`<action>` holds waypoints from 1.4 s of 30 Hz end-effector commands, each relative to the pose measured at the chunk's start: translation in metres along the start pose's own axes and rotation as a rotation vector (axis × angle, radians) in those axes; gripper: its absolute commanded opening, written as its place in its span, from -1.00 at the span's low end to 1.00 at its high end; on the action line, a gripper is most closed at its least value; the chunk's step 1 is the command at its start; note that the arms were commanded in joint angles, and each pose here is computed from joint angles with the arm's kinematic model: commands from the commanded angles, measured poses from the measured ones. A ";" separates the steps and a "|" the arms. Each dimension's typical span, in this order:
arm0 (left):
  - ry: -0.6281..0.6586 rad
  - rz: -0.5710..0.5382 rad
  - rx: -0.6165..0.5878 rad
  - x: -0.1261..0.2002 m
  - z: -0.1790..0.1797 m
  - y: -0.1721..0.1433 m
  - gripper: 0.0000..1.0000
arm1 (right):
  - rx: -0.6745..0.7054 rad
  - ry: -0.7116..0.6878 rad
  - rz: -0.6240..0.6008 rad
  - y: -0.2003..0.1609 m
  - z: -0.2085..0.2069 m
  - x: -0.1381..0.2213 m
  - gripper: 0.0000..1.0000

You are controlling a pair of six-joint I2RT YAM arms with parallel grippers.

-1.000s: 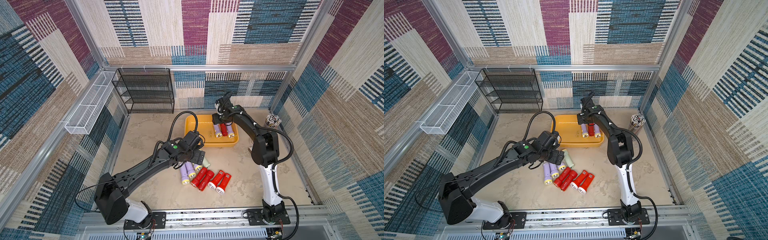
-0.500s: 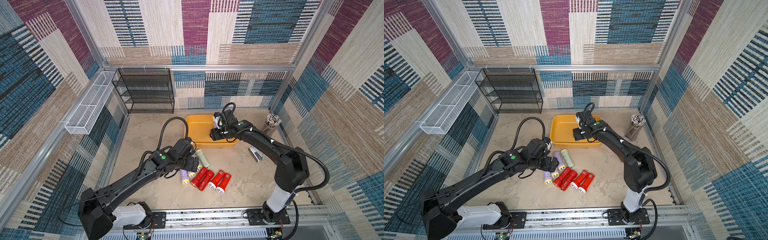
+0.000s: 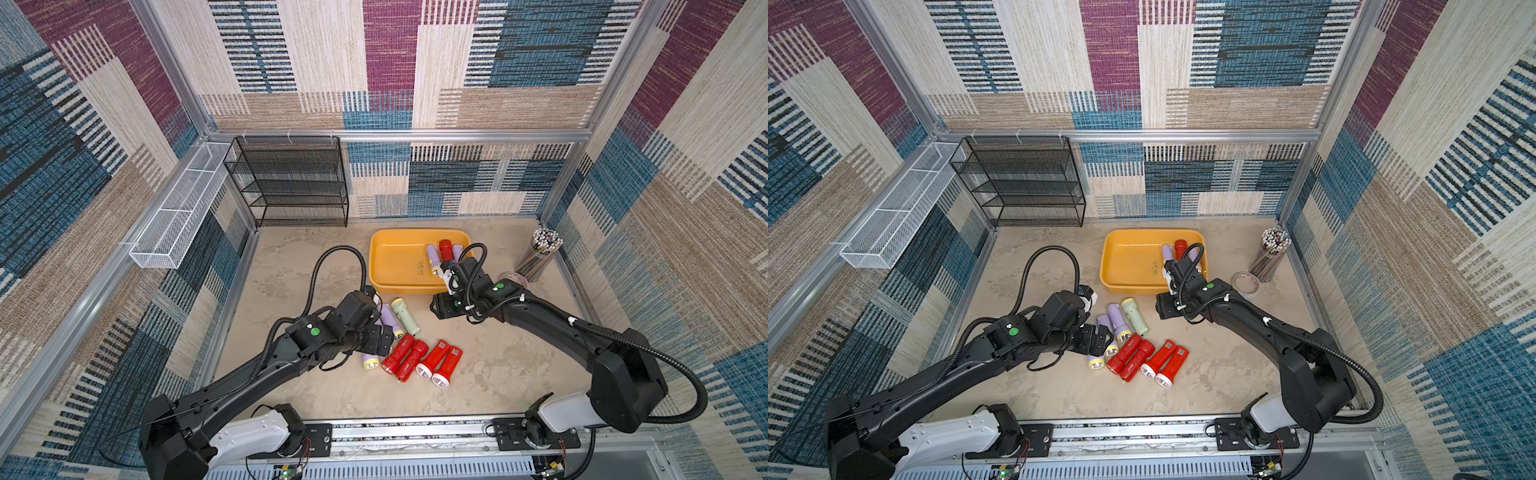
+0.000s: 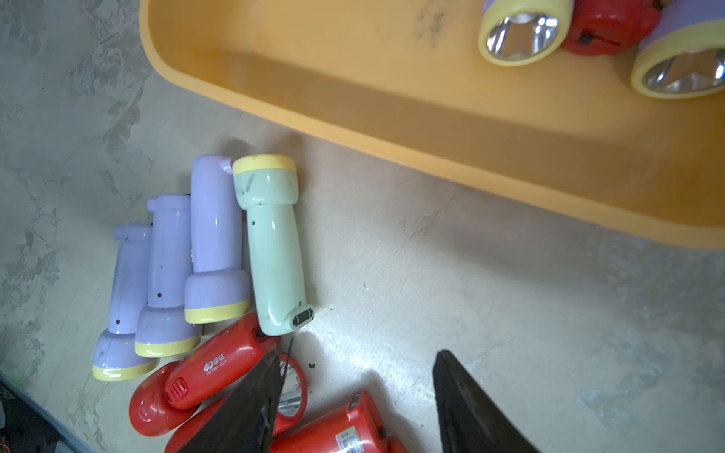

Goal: Put the flashlights into the storage boxes
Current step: Pick up the flashlight from the center of the board.

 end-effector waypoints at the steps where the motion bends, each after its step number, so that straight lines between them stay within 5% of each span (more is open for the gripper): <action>1: -0.005 -0.030 0.026 0.001 0.000 0.001 0.90 | -0.020 0.053 -0.034 -0.001 0.008 0.000 0.29; 19: 0.035 -0.011 0.029 -0.012 0.006 -0.007 0.90 | 0.049 0.128 0.056 -0.007 0.037 -0.057 0.22; 42: 0.049 -0.018 0.025 -0.012 0.009 -0.010 0.90 | 0.104 0.063 0.145 -0.007 0.042 -0.102 0.16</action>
Point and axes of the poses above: each gripper's point midway between its finger pads, its own x axis back along the fingers, its own z axis along the line the jaws close on, y = z × x, the point moved 9 cm from there along x, back along the fingers, and after that the axes turned 6 degrees about -x, right-handed, at the moved point
